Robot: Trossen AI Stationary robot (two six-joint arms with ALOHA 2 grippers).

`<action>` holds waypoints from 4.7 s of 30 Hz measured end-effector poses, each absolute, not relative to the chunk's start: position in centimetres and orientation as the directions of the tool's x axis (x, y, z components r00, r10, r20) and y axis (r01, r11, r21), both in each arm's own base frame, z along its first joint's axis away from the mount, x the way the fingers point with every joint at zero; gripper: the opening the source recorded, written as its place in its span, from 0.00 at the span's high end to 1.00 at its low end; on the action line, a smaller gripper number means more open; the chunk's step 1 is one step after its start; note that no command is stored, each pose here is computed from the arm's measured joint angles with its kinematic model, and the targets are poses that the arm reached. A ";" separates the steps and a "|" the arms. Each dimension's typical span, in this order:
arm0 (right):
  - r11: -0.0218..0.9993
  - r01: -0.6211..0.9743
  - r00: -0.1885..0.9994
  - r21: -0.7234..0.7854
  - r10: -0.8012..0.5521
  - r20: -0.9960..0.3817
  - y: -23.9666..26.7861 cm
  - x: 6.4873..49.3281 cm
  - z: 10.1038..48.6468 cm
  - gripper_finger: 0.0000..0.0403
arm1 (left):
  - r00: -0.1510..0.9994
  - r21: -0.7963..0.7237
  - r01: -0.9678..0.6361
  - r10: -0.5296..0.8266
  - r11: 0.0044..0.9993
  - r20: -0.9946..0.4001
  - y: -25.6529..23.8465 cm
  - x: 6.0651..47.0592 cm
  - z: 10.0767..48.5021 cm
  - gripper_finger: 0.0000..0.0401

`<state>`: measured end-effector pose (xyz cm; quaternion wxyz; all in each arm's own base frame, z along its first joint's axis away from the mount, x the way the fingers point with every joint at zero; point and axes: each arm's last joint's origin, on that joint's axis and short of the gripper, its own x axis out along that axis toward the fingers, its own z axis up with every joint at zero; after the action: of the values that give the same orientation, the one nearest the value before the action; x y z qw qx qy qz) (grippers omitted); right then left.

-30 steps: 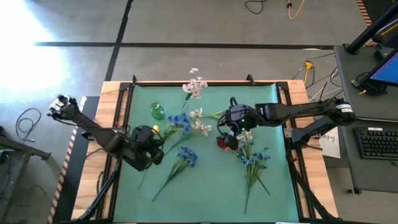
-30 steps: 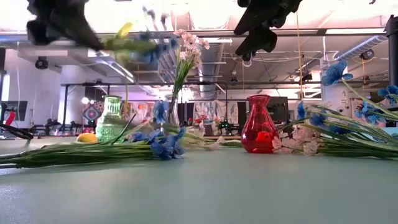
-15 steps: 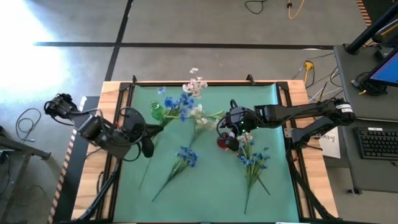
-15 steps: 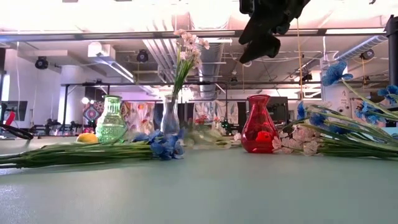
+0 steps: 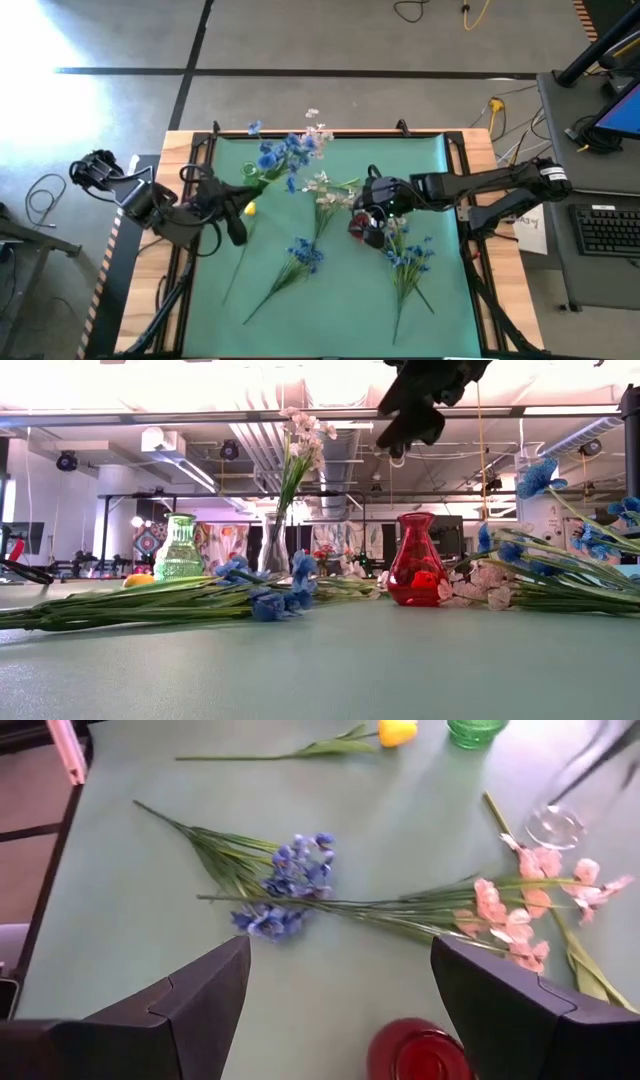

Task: Sort flowers into vase by color
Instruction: Put the left blue flowers into the green vase, then put the left white flowers into the transparent vas

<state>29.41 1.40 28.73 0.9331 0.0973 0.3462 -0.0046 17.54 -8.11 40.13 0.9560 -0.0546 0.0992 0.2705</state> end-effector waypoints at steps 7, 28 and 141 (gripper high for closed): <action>0.982 0.069 0.765 0.175 0.061 -0.641 1.5 29.5 28.8 0.25 | 0.941 -0.046 -0.339 0.339 0.940 -0.002 -7.0 17.8 39.2 1.00; 0.984 0.053 0.793 0.170 0.063 -0.606 1.5 29.7 29.1 0.25 | 0.752 0.162 -0.619 0.520 0.768 0.406 3.9 13.9 26.9 1.00; 0.982 0.058 0.793 0.181 0.065 -0.606 1.5 29.7 29.2 0.25 | 0.728 -0.429 -0.623 0.283 0.654 -0.625 3.5 10.3 28.1 0.65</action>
<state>29.72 1.50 29.15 0.9420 0.0955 0.3217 0.0018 10.35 3.52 28.12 0.8708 -0.3247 0.2619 0.2601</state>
